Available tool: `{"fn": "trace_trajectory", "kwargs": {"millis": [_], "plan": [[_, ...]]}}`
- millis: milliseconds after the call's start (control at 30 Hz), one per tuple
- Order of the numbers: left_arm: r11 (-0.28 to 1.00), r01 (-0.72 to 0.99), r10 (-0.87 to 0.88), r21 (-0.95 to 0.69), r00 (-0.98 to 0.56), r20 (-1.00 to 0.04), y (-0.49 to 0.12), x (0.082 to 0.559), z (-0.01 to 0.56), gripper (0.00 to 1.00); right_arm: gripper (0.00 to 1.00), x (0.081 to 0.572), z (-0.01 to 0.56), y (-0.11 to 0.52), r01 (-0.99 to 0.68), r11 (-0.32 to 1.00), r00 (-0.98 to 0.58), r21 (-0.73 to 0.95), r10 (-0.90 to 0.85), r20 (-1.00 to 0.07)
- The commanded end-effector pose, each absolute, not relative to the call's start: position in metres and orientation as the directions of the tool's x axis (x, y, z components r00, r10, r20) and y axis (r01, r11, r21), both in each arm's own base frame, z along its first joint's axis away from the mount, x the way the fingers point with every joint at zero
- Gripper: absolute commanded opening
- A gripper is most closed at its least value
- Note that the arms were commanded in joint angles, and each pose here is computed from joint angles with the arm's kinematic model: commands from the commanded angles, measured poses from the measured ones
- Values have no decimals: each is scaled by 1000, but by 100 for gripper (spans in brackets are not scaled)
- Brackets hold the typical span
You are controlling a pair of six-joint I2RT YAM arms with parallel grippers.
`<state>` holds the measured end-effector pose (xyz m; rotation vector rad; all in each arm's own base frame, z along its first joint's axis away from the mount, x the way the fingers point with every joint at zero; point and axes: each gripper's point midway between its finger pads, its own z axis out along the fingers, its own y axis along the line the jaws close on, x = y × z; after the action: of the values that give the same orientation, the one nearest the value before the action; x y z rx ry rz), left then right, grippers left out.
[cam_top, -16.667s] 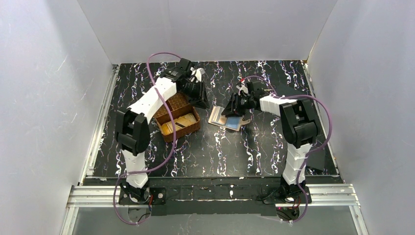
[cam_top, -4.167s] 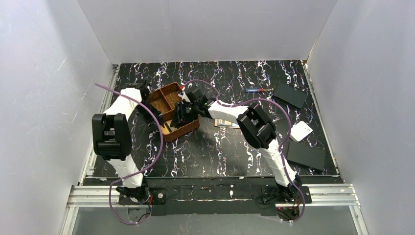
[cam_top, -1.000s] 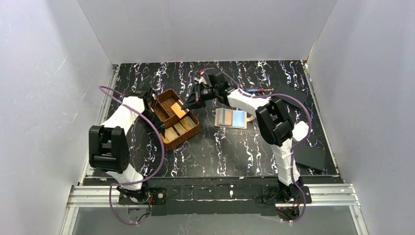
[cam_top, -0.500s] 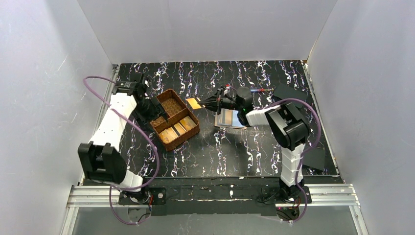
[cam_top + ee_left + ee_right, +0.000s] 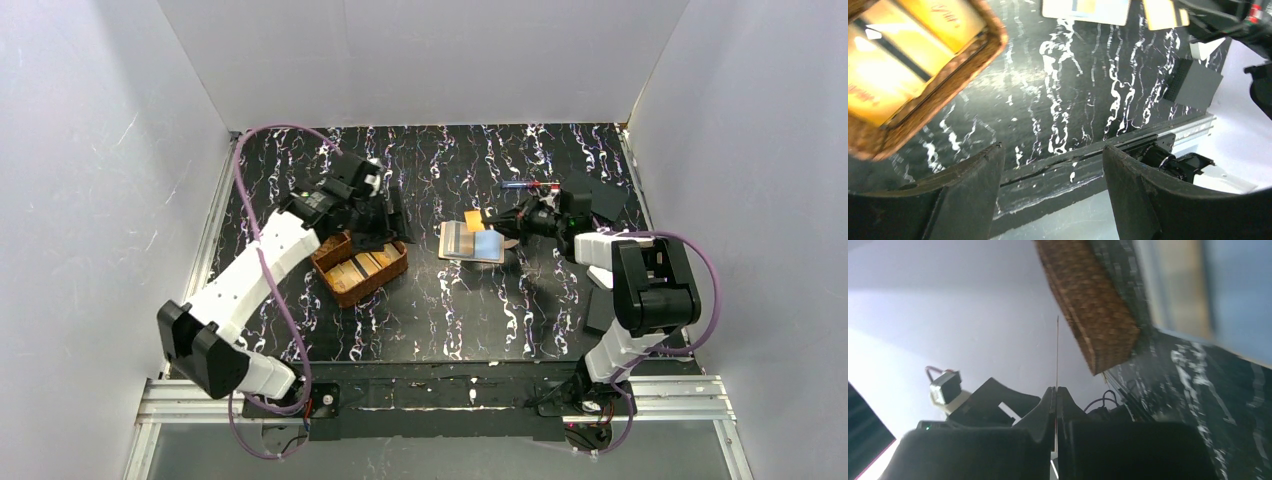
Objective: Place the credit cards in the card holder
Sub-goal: Insert the credit card into the card holder.
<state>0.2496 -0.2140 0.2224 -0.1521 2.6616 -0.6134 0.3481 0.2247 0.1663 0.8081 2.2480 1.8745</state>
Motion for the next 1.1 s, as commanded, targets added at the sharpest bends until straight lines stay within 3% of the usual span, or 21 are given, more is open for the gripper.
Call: {"fn": "trace_trajectory", "kwargs": {"millis": [0, 267, 333, 400, 467, 500, 533, 767, 1067], "plan": [[851, 134, -113, -508, -898, -426, -266, 267, 214, 69, 1, 341, 146, 205, 247, 185, -890, 951, 431, 148], [788, 263, 17, -557, -913, -406, -341, 289, 187, 70, 1, 351, 109, 178, 298, 269, -867, 916, 478, 142], [784, 274, 33, -558, -915, -402, -353, 301, 181, 67, 1, 354, 104, 176, 226, 300, -894, 927, 443, 75], [778, 295, 45, -554, -907, -419, -366, 315, 178, 62, 1, 361, 99, 173, 66, 389, -927, 919, 364, -87], [794, 303, 71, -527, -907, -415, -379, 336, 153, 50, 1, 364, 90, 171, -22, 457, -932, 889, 313, -183], [795, 316, 96, -517, -908, -408, -391, 350, 139, 36, 1, 369, 97, 175, -93, 464, -918, 881, 304, -257], [807, 315, 105, -500, -909, -404, -396, 359, 122, 29, 1, 368, 95, 178, -116, 479, -917, 870, 284, -279], [865, 216, 81, -453, -950, -300, -373, 378, 55, 18, 1, 356, 63, 183, -139, 483, -929, 864, 239, -283], [880, 189, 78, -435, -963, -259, -360, 367, 33, 16, 1, 349, 43, 181, -91, 502, -943, 860, 234, -237]]}}
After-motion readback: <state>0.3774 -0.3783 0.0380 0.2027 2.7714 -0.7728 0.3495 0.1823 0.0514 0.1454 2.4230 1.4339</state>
